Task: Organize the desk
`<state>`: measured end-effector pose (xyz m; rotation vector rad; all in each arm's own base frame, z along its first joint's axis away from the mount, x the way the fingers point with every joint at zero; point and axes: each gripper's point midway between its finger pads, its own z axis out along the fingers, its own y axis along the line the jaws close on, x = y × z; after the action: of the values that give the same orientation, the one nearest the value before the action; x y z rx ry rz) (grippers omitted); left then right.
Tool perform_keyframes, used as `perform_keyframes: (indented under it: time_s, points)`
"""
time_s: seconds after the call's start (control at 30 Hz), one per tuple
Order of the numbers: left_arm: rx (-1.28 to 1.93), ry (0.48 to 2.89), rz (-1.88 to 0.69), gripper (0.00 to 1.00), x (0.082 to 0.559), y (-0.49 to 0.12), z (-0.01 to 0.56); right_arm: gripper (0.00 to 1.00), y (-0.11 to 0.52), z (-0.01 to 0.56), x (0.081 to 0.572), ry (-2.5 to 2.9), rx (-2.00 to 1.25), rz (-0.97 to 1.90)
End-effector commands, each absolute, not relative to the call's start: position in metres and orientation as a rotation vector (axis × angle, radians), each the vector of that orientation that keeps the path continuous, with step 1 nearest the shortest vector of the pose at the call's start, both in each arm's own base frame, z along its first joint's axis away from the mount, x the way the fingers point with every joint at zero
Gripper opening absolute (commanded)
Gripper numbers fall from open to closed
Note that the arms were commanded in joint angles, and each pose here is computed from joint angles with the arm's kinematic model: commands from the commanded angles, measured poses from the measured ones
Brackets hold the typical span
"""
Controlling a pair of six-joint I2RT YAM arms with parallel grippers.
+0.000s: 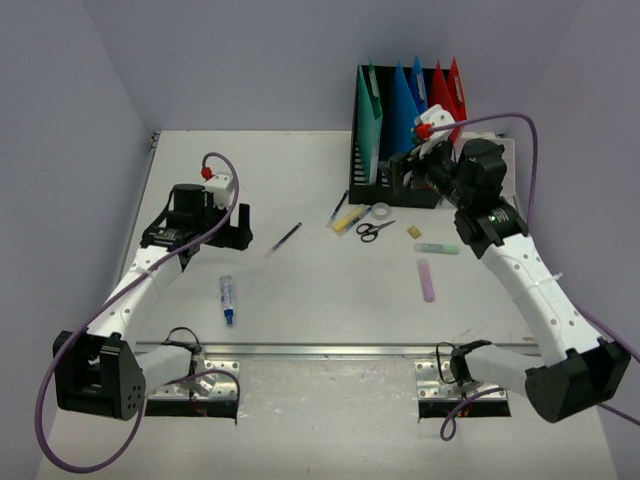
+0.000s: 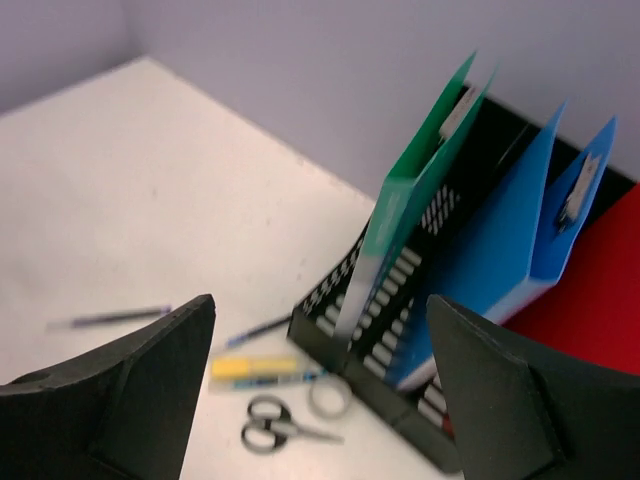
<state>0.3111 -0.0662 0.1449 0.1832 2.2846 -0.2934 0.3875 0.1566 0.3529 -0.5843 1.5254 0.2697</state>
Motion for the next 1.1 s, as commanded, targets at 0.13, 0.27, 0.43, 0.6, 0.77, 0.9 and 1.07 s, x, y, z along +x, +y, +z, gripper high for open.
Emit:
perform_keyframes:
  time_s: [0.13,0.27,0.43,0.6,0.77,0.9,1.07]
  points:
    - [0.456,2.502,-0.007,0.82,0.291,-0.022,0.098,0.87,0.147,0.244,0.311,1.772,-0.866,0.3]
    - [0.586,2.624,0.045,0.78,0.268,-0.011,0.068,0.87,0.139,0.234,0.306,1.758,-0.885,0.247]
    - [0.719,2.573,0.01,0.8,0.258,-0.015,0.061,0.88,0.134,0.224,0.304,1.766,-0.908,0.213]
    - [0.747,2.678,0.003,0.77,0.243,-0.011,0.041,0.87,0.134,0.214,0.302,1.803,-0.912,0.225]
    - [0.763,2.761,-0.044,0.76,0.232,-0.013,0.028,0.87,0.135,0.211,0.301,1.808,-0.911,0.237]
    - [0.767,2.819,-0.124,0.72,0.226,-0.021,0.017,0.87,0.135,0.211,0.301,1.809,-0.91,0.239]
    - [0.75,2.88,-0.288,0.62,0.221,-0.037,0.008,0.86,0.136,0.214,0.301,1.8,-0.918,0.238]
